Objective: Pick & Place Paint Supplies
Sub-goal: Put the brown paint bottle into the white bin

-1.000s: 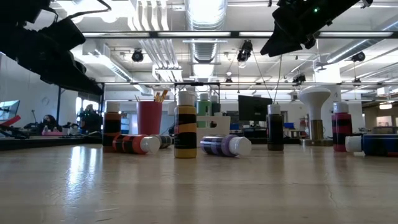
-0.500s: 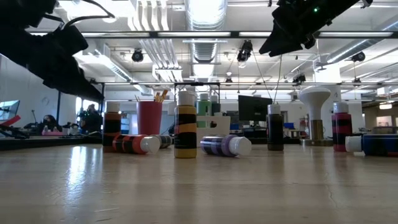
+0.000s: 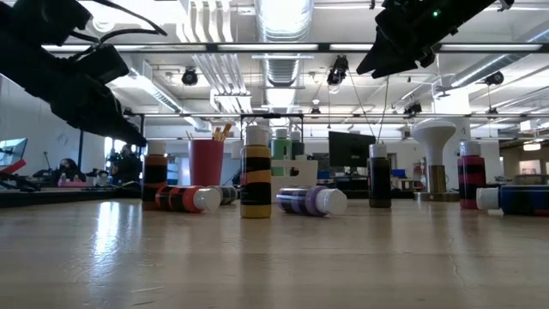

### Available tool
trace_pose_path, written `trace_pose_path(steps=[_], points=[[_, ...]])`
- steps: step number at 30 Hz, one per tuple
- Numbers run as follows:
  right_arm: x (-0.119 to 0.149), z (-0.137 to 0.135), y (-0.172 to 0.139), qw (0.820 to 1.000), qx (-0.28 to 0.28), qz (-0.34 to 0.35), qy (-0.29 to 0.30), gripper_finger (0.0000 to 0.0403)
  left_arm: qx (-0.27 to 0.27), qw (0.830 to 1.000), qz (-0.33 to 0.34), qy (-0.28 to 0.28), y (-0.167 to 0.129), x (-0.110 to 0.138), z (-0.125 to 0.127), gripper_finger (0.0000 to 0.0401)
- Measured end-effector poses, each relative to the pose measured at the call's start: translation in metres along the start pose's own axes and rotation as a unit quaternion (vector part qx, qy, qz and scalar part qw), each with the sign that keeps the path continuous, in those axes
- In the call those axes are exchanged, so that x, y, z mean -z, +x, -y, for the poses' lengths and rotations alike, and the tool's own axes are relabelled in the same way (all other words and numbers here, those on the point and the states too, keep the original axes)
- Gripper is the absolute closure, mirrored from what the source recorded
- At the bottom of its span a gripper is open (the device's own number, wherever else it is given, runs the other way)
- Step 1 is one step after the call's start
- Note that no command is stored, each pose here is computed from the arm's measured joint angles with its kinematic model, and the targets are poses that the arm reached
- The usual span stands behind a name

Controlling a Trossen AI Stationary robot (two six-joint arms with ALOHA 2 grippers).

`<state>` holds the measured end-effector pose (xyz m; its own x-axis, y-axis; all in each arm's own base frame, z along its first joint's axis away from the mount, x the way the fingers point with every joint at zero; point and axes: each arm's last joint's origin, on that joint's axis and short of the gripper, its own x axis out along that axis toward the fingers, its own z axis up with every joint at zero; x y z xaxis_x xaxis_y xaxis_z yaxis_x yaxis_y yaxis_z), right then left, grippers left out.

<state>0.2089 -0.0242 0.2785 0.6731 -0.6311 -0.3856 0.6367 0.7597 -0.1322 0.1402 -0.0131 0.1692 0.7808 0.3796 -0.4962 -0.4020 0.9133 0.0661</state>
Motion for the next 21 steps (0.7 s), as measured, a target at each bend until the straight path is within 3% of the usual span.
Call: trace_pose_path(steps=[11, 21], points=[[0.000, 0.000, 0.000, 1.000, 0.001, 0.000, 0.000, 0.0074, 0.023, 1.000, -0.001, -0.001, 0.003, -0.001, 0.004, 0.0146], [0.000, 0.000, 0.000, 1.000, 0.001, 0.000, -0.001, 0.0107, 0.025, 0.999, 0.010, 0.019, 0.012, -0.004, 0.010, 0.0144]])
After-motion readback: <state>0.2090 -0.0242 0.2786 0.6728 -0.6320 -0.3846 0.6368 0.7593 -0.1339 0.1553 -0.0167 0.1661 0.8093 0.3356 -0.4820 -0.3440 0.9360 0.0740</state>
